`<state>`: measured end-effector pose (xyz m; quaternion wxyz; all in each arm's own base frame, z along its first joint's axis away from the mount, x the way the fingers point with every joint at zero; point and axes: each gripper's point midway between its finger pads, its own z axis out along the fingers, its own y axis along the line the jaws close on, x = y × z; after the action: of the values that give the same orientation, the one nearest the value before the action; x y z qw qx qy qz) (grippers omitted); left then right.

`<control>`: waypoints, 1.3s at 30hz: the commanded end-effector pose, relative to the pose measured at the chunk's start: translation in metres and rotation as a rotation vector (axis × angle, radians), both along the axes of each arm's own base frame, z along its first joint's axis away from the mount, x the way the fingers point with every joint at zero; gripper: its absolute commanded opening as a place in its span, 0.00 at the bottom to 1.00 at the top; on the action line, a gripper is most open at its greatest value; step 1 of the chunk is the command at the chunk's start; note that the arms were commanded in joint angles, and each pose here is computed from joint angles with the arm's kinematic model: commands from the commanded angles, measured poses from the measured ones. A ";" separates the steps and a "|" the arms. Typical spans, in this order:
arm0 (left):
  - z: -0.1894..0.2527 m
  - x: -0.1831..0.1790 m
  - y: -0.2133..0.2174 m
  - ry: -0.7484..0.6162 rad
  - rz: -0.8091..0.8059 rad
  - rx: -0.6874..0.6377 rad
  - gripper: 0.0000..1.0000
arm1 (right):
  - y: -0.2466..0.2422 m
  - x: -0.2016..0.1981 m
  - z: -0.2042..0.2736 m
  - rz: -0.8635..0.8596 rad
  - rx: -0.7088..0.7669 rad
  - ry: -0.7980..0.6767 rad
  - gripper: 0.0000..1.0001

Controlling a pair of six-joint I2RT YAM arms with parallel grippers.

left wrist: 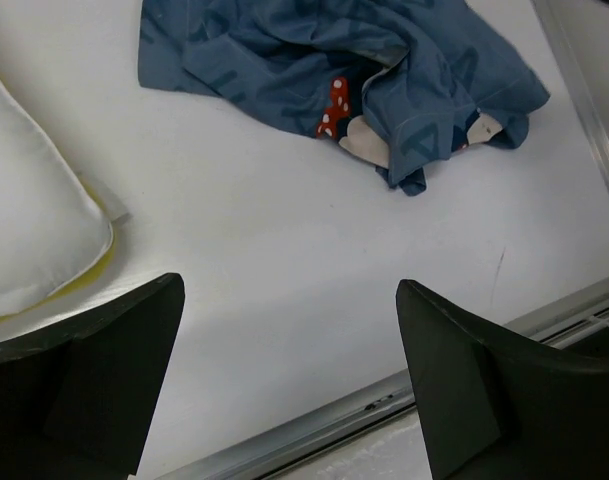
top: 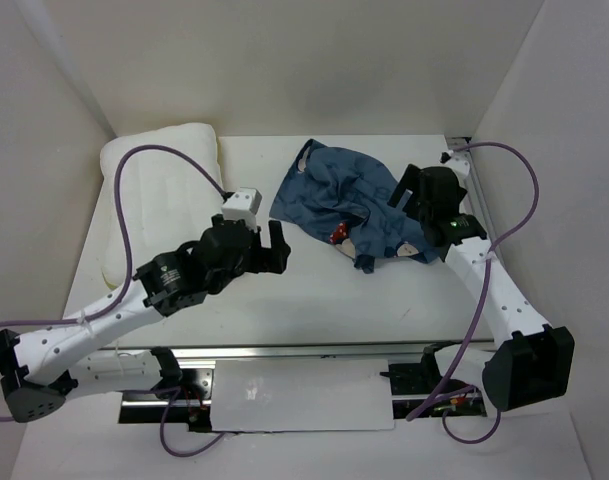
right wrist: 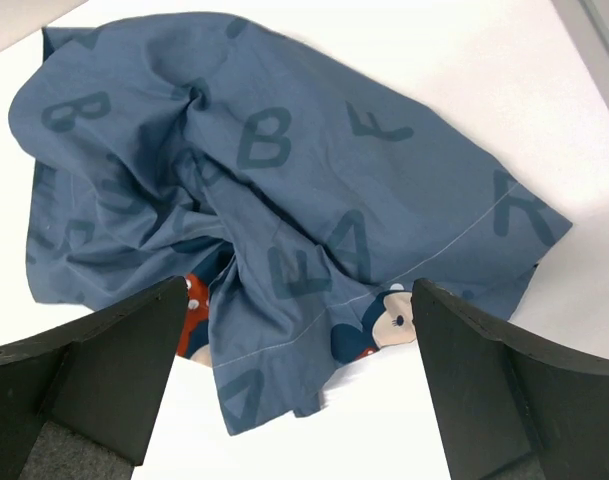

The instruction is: Put the pillow into the pillowcase

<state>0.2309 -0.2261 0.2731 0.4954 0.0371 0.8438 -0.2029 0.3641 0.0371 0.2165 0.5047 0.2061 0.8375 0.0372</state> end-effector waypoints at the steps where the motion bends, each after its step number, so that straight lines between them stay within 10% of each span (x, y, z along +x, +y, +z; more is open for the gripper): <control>1: -0.019 0.009 -0.019 0.017 -0.038 0.044 1.00 | -0.009 -0.001 0.025 -0.083 0.020 -0.079 1.00; 13: -0.113 0.037 -0.218 0.105 -0.501 0.174 1.00 | -0.078 -0.006 -0.060 -0.341 0.065 0.156 1.00; 27: -0.182 0.121 -0.231 0.143 -0.267 0.349 0.85 | -0.130 -0.047 -0.072 -0.595 0.123 0.143 1.00; 31: -0.184 0.137 -0.215 0.113 -0.179 0.393 0.70 | -0.121 -0.044 -0.077 -0.555 0.156 0.153 1.00; 34: -0.182 0.139 -0.207 0.112 -0.140 0.420 0.00 | -0.113 -0.041 -0.085 -0.521 0.184 0.183 1.00; 39: -0.142 0.152 -0.180 0.063 -0.008 0.387 0.00 | -0.094 -0.058 -0.120 -0.411 0.203 0.301 1.00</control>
<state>0.3683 -0.4225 0.0801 0.3986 0.1877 0.8963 -0.0509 0.3140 -0.0693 0.1145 0.3775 0.4475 0.8100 -0.0346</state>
